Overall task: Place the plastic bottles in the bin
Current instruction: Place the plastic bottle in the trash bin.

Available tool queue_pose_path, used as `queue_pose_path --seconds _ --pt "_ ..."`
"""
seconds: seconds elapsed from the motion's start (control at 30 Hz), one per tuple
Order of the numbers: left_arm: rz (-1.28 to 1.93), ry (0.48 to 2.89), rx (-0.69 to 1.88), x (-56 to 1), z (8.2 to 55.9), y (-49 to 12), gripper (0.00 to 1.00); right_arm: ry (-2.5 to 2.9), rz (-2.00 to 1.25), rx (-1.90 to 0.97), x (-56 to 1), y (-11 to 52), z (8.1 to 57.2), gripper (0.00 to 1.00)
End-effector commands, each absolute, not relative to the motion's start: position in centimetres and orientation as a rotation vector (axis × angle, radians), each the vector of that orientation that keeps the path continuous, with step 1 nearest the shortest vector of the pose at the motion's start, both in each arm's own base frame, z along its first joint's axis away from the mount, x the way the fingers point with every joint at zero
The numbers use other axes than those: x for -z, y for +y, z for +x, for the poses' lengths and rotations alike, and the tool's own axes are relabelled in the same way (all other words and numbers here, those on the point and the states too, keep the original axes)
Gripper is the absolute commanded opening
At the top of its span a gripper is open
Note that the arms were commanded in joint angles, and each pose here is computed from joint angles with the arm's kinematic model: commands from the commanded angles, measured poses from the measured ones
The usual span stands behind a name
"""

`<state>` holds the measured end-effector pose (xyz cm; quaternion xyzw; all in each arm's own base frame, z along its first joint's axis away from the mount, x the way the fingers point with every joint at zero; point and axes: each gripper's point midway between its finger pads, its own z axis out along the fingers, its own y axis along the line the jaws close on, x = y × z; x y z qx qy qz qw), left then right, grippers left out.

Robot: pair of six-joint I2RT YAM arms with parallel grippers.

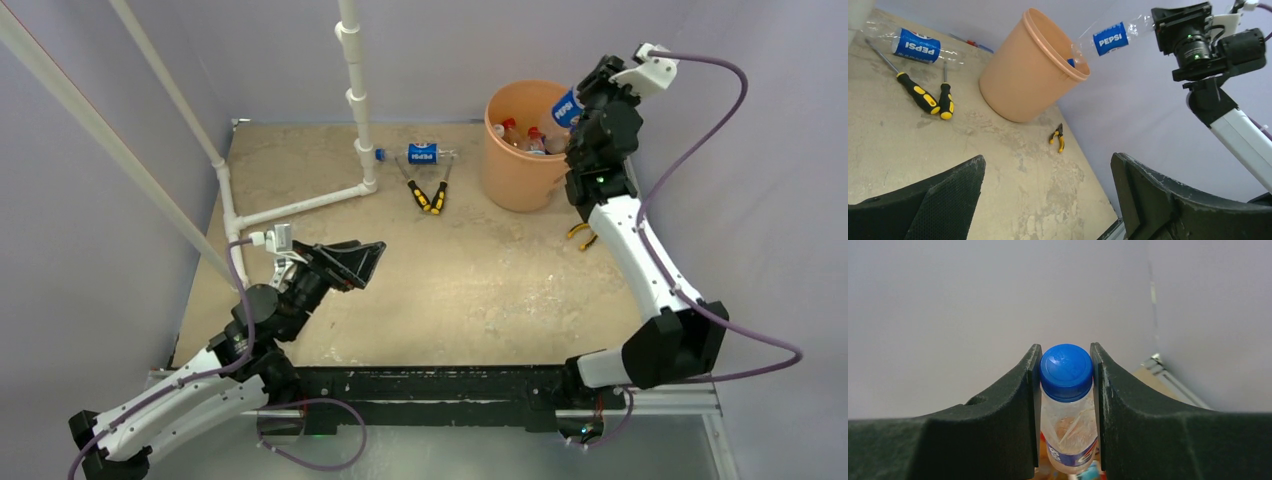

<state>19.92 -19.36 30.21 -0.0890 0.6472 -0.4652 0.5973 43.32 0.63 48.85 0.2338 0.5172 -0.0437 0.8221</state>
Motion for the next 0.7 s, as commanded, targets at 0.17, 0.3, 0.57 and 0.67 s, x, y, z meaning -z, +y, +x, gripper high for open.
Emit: queue_pose_path --seconds 0.17,0.3,0.57,0.67 --pt "-0.237 1.507 1.055 -29.4 20.1 -18.7 0.95 1.137 0.581 0.144 -46.9 -4.2 47.0 0.0" --pt "-0.236 1.532 1.049 -28.5 20.2 -18.9 0.95 1.233 0.547 0.141 -42.8 -3.5 48.8 0.0" --pt "-0.221 1.58 1.064 -27.1 20.2 -19.9 0.95 1.445 0.499 0.115 -35.6 -2.0 51.9 0.0" --pt "-0.22 1.596 1.063 -26.8 20.3 -20.1 0.95 1.527 0.46 0.073 -33.2 -1.1 52.9 0.0"
